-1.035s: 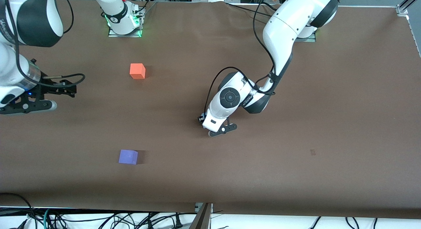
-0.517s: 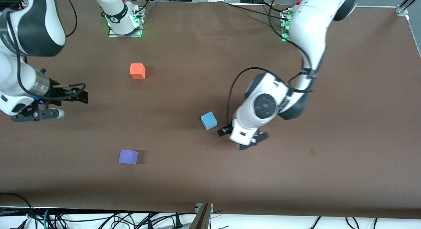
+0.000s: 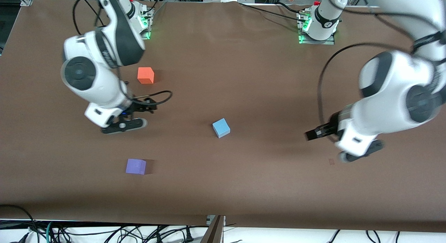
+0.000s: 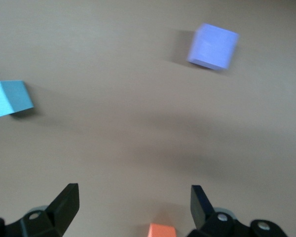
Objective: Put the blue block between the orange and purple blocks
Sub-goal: 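Grasp the blue cube with the right gripper while the left gripper retracts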
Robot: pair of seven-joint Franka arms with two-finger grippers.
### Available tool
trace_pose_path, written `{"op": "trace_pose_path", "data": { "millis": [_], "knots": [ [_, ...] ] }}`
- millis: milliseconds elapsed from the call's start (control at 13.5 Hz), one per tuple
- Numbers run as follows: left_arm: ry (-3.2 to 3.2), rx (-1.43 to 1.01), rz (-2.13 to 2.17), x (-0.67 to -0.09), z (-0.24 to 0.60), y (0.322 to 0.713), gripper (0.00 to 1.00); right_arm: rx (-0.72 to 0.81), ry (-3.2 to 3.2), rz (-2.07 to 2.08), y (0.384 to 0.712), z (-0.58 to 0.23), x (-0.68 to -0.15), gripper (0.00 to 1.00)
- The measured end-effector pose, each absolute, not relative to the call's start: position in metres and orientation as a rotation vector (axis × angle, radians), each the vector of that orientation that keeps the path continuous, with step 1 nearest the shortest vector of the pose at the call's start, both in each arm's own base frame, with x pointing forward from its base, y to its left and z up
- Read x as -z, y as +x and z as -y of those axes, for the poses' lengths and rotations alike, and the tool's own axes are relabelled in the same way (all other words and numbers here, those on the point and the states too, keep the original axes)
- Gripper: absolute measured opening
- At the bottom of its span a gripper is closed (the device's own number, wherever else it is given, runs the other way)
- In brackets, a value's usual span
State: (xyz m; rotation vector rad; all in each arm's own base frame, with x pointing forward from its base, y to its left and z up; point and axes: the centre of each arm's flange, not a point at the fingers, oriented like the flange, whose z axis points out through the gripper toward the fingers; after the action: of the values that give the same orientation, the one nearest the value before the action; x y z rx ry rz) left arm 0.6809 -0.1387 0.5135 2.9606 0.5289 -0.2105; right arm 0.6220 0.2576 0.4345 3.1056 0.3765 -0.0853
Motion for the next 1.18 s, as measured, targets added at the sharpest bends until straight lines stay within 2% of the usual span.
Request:
{"op": "trace_pose_path", "data": {
  "millis": [296,517,739,887,1183],
  "knots": [
    [2.995,0.227,-0.539,-0.577,0.092,0.618,1.0,-0.054,3.12,-0.53,0.622,-0.332,-0.369,1.0],
    [3.055,0.253,-0.583,-0.577,0.067,0.575,1.0,-0.193,3.129,-0.664,0.611,-0.394,-0.323,1.0],
    [3.091,0.194,-0.598,-0.557,0.045,0.545,1.0,-0.282,3.132,-0.763,0.598,-0.44,-0.302,1.0],
    [3.106,0.151,-0.569,-0.548,0.035,0.542,1.0,-0.326,3.142,-0.79,0.587,-0.464,-0.284,1.0],
    [3.102,0.068,-0.494,-0.554,0.017,0.567,1.0,-0.325,3.15,-0.833,0.553,-0.507,-0.232,1.0]
  ]
}}
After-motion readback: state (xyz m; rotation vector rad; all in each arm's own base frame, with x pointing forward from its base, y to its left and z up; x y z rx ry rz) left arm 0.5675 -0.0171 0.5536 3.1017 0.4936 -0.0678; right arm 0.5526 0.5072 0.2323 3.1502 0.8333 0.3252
